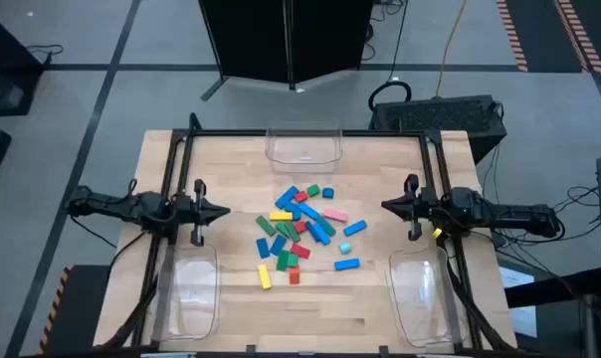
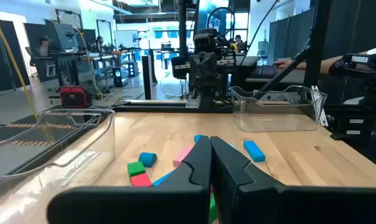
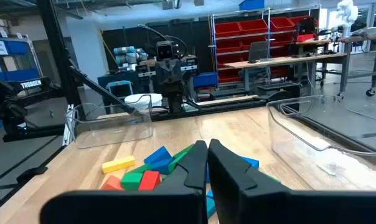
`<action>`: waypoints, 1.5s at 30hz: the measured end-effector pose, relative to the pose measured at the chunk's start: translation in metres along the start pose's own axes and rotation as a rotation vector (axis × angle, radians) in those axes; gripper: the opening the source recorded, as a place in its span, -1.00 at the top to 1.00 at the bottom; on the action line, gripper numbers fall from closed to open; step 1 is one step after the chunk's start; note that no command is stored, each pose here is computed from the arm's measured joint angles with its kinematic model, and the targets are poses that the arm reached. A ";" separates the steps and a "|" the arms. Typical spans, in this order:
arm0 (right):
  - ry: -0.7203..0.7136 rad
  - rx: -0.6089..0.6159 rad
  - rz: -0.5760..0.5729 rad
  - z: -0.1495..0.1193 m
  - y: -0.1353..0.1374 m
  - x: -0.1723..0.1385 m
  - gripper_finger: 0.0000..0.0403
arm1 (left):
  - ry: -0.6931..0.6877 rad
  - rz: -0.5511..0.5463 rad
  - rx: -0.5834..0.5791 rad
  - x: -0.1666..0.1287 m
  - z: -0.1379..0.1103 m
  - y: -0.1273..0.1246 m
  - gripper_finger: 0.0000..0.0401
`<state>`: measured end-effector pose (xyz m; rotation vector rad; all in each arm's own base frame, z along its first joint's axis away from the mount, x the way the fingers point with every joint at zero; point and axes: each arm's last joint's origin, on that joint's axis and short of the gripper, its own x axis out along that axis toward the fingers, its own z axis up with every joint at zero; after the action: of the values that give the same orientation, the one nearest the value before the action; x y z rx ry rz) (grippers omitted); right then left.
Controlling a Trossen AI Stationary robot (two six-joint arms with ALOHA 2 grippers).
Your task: Sort blocks by size
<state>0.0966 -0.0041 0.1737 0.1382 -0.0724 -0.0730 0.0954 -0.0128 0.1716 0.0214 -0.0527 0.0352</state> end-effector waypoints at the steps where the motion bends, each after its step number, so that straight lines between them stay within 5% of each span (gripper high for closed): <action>1: 0.001 0.000 0.000 0.000 0.000 0.000 0.95 | 0.000 0.000 0.000 0.000 0.000 0.000 0.99; 39: 0.000 0.000 0.000 0.000 0.000 0.000 0.95 | 0.000 0.000 0.000 0.000 0.000 0.000 0.99; 45: 0.000 0.000 0.000 0.000 0.000 0.000 0.95 | 0.000 0.000 0.154 0.000 0.000 0.000 0.99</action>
<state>0.0966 -0.0040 0.1737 0.1382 -0.0723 -0.0728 0.0954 -0.0128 0.1716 0.1754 -0.0499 0.0396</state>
